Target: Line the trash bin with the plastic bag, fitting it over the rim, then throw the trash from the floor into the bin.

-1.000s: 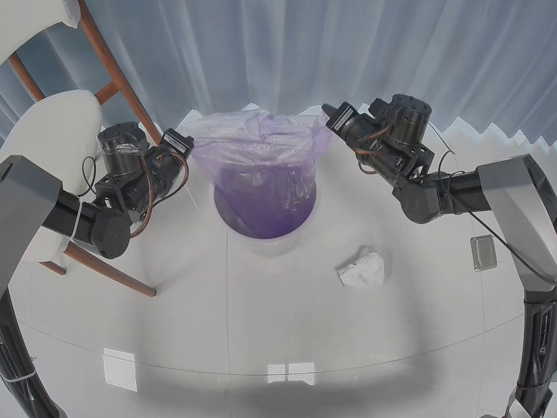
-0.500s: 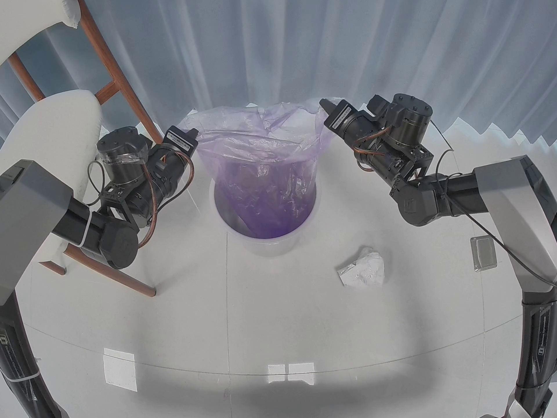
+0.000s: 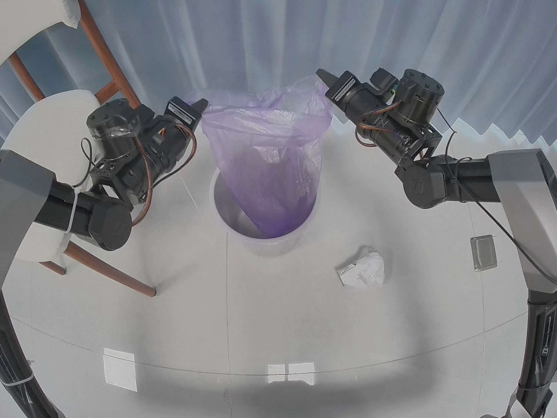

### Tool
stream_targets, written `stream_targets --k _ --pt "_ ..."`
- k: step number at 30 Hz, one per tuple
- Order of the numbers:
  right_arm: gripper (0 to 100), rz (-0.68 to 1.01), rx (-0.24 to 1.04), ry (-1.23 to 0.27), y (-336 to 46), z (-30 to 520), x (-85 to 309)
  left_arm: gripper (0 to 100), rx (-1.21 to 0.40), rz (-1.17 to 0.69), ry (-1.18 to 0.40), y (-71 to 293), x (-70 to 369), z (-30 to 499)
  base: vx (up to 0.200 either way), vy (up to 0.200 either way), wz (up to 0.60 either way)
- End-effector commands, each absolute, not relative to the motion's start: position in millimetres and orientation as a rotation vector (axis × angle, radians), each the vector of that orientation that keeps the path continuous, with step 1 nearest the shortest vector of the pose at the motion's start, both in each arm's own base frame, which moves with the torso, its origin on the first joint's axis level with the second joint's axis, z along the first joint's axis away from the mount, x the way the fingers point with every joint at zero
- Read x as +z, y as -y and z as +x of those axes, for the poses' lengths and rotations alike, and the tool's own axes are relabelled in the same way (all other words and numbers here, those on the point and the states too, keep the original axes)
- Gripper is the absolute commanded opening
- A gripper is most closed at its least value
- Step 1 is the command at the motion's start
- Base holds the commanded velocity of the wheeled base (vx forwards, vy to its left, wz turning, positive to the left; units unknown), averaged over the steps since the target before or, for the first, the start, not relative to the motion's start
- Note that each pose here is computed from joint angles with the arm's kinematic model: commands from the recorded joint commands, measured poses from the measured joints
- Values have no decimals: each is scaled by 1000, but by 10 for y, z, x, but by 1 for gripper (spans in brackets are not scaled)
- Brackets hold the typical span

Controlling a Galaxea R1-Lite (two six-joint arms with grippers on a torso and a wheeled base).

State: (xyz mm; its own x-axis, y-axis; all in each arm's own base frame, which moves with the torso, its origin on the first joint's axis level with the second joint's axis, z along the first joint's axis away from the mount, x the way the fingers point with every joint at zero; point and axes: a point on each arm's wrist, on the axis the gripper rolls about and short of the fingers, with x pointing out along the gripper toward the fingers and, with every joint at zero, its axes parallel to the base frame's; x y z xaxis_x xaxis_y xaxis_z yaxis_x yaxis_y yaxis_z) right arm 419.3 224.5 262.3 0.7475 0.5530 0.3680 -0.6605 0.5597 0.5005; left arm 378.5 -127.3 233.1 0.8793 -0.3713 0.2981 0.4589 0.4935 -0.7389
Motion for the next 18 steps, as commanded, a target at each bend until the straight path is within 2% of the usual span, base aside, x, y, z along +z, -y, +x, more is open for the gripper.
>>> stream_targets --k 1,4,7,8,13,14,16,18 --pt "0 687 778 235 -2210 4040 2932 0 -540 -929 172 1216 2571 3695 0 0 0" --pt "0 697 814 218 -2204 4012 2956 0 -551 -932 184 1216 2636 3639 0 0 0" --pt "0 689 793 197 -2201 4084 2842 0 -542 -929 152 1243 2542 3626 0 0 0" --pt "0 684 768 180 -2206 4176 2719 0 -537 -925 97 1302 2406 3583 0 0 0" --pt "0 674 735 148 -2208 4206 2669 0 -553 -919 52 1401 2222 3482 0 0 0" --pt "100 672 725 127 -2208 4207 2658 0 -557 -919 52 1411 2192 3477 0 0 0" --pt "100 674 707 107 -2206 4209 2651 0 -557 -920 55 1410 2177 3477 0 0 0" --pt "100 701 624 47 -2194 4232 2569 0 -551 -922 61 1411 2162 3482 0 0 0"
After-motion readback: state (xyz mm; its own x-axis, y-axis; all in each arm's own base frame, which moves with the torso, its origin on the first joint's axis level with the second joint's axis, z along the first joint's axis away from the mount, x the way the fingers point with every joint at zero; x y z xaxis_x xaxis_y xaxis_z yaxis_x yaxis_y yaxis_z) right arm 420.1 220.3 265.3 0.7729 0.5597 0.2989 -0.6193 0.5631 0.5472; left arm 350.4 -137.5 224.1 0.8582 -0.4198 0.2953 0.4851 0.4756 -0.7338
